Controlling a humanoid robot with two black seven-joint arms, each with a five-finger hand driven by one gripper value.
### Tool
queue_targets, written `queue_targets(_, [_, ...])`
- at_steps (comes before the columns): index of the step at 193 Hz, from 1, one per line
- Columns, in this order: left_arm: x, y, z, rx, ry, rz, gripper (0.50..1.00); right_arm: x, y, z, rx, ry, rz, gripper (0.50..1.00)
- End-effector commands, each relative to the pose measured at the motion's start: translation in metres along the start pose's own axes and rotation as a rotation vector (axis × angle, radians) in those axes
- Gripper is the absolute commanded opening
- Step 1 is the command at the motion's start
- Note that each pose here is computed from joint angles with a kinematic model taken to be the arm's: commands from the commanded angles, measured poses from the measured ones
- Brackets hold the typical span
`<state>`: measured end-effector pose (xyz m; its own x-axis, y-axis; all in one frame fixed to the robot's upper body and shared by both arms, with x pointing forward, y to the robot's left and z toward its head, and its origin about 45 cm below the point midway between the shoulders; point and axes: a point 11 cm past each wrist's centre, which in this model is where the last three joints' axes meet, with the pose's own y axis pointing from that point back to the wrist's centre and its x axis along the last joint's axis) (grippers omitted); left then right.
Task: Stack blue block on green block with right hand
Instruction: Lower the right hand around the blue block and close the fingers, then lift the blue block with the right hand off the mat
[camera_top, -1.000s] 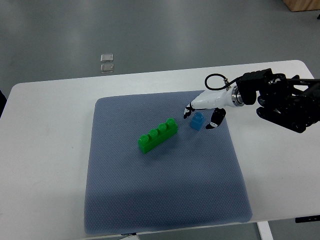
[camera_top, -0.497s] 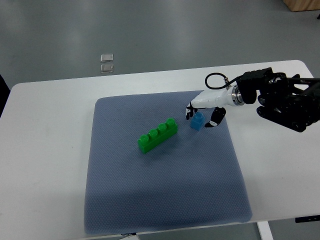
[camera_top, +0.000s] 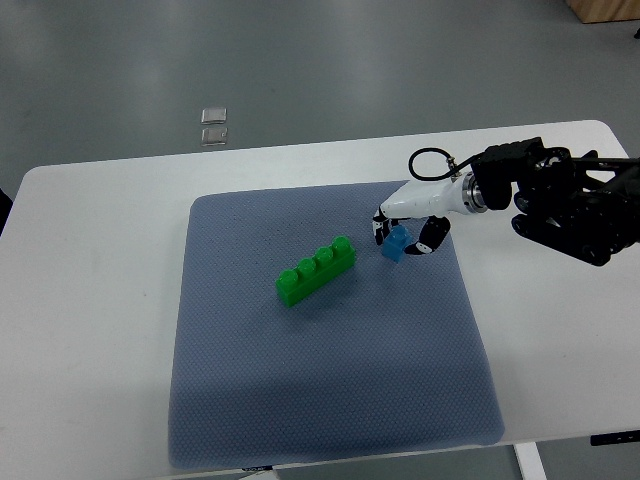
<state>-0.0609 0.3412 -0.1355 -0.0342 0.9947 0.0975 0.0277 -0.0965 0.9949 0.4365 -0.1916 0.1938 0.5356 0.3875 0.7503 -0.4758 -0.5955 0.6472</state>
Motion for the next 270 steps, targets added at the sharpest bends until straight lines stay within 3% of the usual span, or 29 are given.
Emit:
queue_targets(1, [0.0, 0.0, 0.0, 0.0, 0.0, 0.0, 1.0, 0.0, 0.0, 0.0, -0.001, 0.0, 0.0, 0.652])
queue_targets(109, [0.0, 0.0, 0.0, 0.0, 0.0, 0.0, 1.0, 0.002, 0.001, 0.001, -0.002, -0.002, 0.005, 0.552])
queue_targets(165, [0.0, 0.0, -0.001, 0.001, 0.0, 0.0, 1.0, 0.017, 0.01, 0.007, -0.007, -0.019, 0.042, 0.552])
queue_targets(210, [0.0, 0.0, 0.0, 0.0, 0.0, 0.0, 1.0, 0.056, 0.025, 0.01, -0.001, -0.097, 0.136, 0.552])
queue_targets(270, [0.0, 0.0, 0.0, 0.0, 0.0, 0.0, 1.0, 0.08, 0.013, -0.021, 0.051, -0.075, 0.159, 0.552])
